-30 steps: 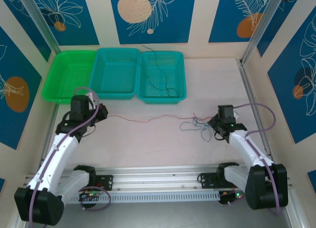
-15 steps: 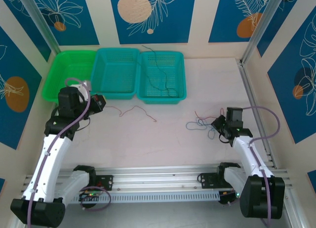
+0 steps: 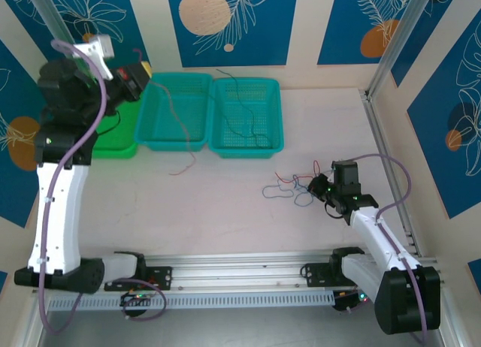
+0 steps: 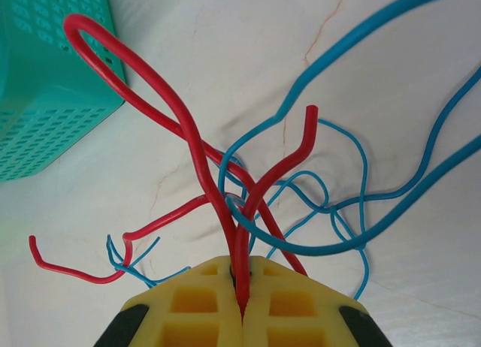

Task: Untangle the cables

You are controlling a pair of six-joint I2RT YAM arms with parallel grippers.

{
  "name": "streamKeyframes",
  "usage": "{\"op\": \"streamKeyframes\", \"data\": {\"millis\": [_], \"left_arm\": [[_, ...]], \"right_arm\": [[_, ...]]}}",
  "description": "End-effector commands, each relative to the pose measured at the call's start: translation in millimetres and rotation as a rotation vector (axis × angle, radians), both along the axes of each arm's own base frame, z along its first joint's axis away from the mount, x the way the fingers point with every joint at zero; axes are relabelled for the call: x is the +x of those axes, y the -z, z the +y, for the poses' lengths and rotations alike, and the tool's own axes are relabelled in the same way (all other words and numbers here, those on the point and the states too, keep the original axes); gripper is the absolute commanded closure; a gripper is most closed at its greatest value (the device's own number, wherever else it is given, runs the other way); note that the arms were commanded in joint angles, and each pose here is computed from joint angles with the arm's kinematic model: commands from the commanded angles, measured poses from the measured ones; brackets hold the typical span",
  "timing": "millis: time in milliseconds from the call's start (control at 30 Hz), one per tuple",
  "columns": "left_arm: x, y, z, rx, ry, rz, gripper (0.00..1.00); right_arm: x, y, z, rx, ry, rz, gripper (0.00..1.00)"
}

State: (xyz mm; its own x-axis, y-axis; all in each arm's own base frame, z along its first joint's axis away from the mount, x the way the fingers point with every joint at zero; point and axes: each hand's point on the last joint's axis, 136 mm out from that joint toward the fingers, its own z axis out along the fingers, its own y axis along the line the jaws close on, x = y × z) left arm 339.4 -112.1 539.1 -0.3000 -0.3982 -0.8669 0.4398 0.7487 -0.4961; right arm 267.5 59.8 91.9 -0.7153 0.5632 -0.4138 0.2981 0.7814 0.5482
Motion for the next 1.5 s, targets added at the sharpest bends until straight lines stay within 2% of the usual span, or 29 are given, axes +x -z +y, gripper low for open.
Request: {"op": "streamKeyframes", "data": {"millis": [0,167,400,500,667,867,933,1000,1033,1133,1167,1267,1467], "left_arm": [[8.5,-28.2,2.7,0.035,-0.008,-0.045,1.00],[34.4,-74.2,16.3,0.112,-0.103,-0.151,1.00],[85.1,-68.3,54.3,0.173,-0.298,-0.163,1.00],[121.8,-38.2,72.5,0.195,-0.346,-0.093,1.00],[179.9,27.8,78.5,0.213,-0.309,0.045,1.00],[223.2,130.1,80.2,0.240,-0.288,0.300,0.99],[228.8,161.7,85.9,0.268,-0.301,0.385,0.80],[230.9,184.4,91.2,0.287,-0.309,0.450,0.74],[230.9,190.9,93.2,0.290,-0.311,0.470,0.67],[228.9,189.1,97.4,0.288,-0.322,0.472,0.31],[227.2,181.6,98.9,0.288,-0.333,0.455,0.22],[216.6,153.4,98.4,0.265,-0.342,0.402,0.15],[163.0,99.0,60.3,0.212,-0.211,0.337,0.18]], "right_arm": [[2.0,-2.9,4.9,0.005,-0.017,-0.021,1.00],[0.1,-1.7,8.4,0.001,-0.029,-0.016,1.00],[-4.1,-3.4,12.0,-0.012,-0.056,-0.014,1.00],[-5.9,-5.6,12.6,-0.014,-0.061,-0.020,1.00],[-6.5,-13.6,12.7,-0.019,-0.067,-0.035,1.00],[-3.7,-17.6,10.6,-0.028,-0.056,-0.050,1.00],[-2.5,-18.8,11.6,-0.025,-0.059,-0.053,1.00],[-1.5,-20.4,11.6,-0.029,-0.062,-0.053,1.00],[-1.5,-20.5,11.2,-0.033,-0.062,-0.051,1.00],[-0.6,-23.3,10.5,-0.042,-0.064,-0.057,1.00],[-0.3,-24.2,10.5,-0.041,-0.063,-0.059,1.00],[0.6,-25.1,10.8,-0.038,-0.062,-0.061,1.00],[0.4,-23.8,30.0,0.017,-0.156,-0.077,1.00]]}}
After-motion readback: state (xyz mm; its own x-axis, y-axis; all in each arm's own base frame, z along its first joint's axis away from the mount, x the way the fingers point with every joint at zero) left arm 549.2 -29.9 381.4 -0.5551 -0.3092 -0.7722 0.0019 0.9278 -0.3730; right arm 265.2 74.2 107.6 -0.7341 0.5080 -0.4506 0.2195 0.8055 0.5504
